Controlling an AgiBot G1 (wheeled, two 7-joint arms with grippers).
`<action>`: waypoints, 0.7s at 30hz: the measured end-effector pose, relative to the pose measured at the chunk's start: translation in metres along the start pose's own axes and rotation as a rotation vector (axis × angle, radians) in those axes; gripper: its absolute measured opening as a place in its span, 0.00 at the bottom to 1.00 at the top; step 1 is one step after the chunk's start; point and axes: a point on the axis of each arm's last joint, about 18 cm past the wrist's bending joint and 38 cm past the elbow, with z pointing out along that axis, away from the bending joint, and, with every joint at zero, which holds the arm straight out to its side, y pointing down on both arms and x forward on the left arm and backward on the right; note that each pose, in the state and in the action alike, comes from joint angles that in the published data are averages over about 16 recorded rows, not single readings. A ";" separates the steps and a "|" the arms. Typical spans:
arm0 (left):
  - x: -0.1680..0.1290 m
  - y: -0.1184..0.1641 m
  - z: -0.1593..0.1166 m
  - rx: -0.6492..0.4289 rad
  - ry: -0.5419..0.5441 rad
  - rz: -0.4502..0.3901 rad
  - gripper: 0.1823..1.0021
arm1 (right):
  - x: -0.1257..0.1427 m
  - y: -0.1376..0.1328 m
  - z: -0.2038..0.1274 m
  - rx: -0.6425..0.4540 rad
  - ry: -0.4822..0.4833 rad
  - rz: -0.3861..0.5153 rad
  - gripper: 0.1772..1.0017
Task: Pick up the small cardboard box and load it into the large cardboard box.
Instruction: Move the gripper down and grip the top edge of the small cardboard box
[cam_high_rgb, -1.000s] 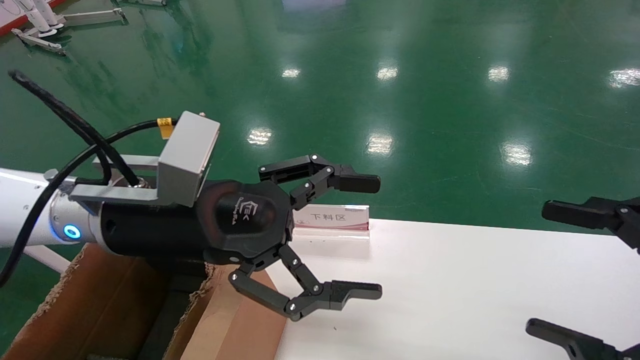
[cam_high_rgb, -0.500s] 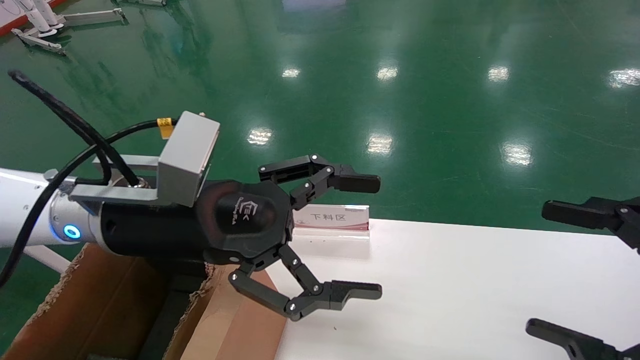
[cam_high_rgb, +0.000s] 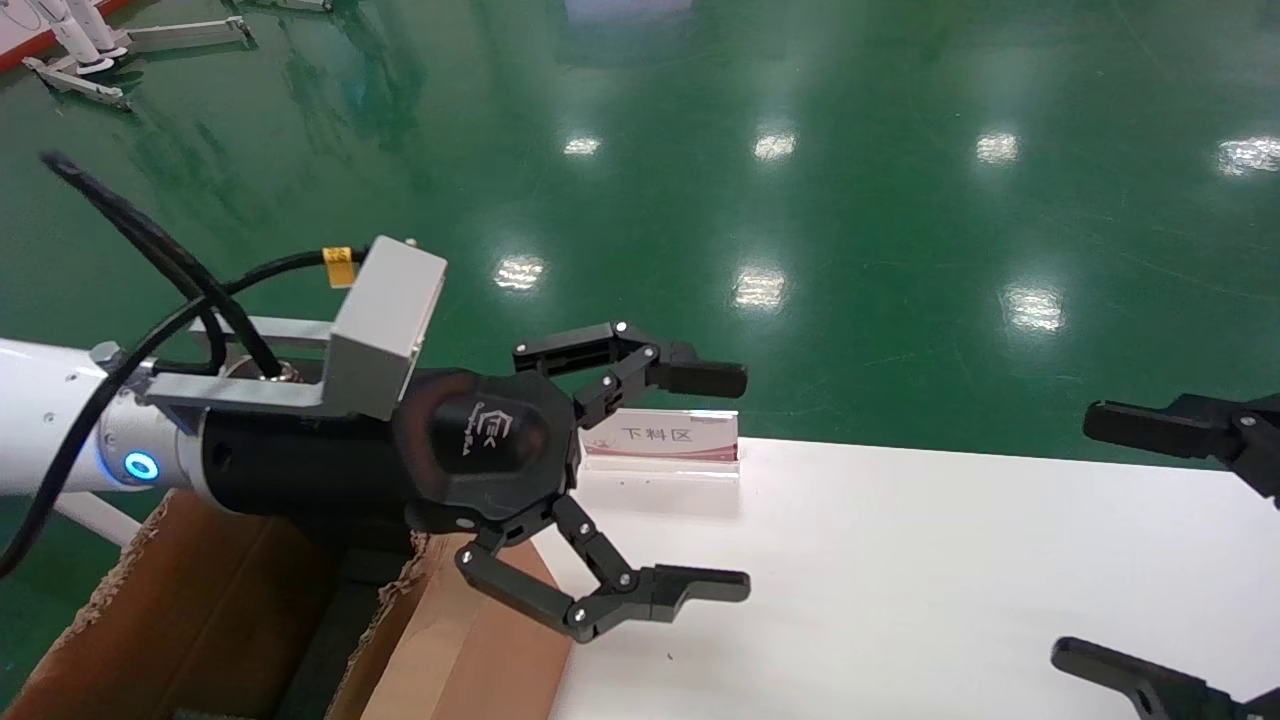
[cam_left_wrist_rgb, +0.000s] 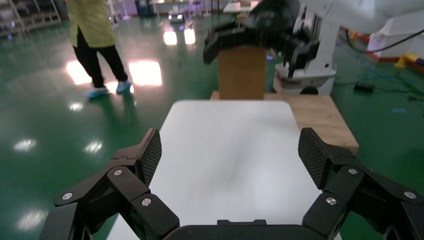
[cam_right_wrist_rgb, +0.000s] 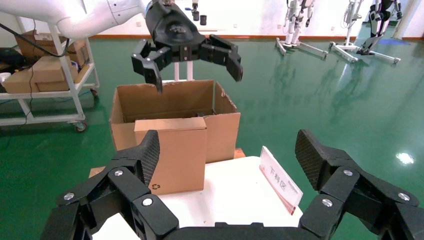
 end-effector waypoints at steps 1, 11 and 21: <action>-0.001 0.001 -0.001 -0.015 -0.003 -0.004 0.99 | 0.000 0.000 0.000 0.000 0.000 0.000 0.99; -0.014 0.005 -0.005 -0.237 -0.037 -0.057 0.99 | 0.000 0.000 0.000 0.000 0.000 0.000 0.99; -0.032 -0.010 -0.005 -0.514 -0.110 -0.169 0.99 | 0.000 0.000 0.000 0.000 0.000 0.000 0.99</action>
